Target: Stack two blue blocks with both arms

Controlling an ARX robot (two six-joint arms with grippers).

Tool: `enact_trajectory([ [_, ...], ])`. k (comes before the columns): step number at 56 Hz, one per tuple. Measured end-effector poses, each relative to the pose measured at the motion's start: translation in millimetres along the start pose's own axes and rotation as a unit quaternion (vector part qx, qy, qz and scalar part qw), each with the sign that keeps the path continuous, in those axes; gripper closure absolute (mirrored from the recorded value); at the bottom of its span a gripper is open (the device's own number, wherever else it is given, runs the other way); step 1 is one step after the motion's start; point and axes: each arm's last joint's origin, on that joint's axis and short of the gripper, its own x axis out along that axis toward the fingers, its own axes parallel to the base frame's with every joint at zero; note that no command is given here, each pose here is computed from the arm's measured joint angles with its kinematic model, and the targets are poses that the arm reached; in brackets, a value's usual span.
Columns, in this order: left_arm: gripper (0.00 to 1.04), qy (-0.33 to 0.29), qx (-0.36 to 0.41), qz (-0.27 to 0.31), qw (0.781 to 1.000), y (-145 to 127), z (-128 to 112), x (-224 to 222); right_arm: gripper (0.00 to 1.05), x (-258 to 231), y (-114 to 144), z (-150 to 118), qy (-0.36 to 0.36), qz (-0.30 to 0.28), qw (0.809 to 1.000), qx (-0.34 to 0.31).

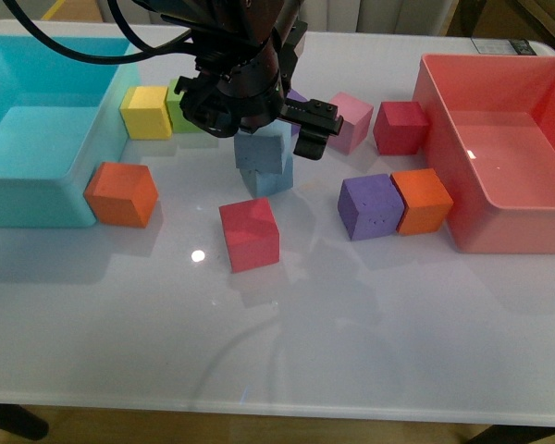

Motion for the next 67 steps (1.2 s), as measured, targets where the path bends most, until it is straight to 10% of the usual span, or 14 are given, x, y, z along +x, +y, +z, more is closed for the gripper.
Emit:
enact_trajectory([
  [38, 0.09, -0.139, -0.048, -0.008, 0.989, 40.8, -24.2, -167.1, 0.09, 0.0, 0.0, 0.0, 0.000, 0.000, 1.000, 0.000],
  [52, 0.51, -0.463, -0.106, 0.138, 0.869, 80.2, -89.8, -254.2, 0.09, 0.0, -0.1, 0.2, 0.000, -0.001, 1.000, 0.000],
  [67, 1.03, -0.441, -0.098, 0.138, 0.881, 98.1, -164.4, -259.8, 0.09, 0.0, 0.0, 0.0, 0.000, 0.000, 1.000, 0.000],
])
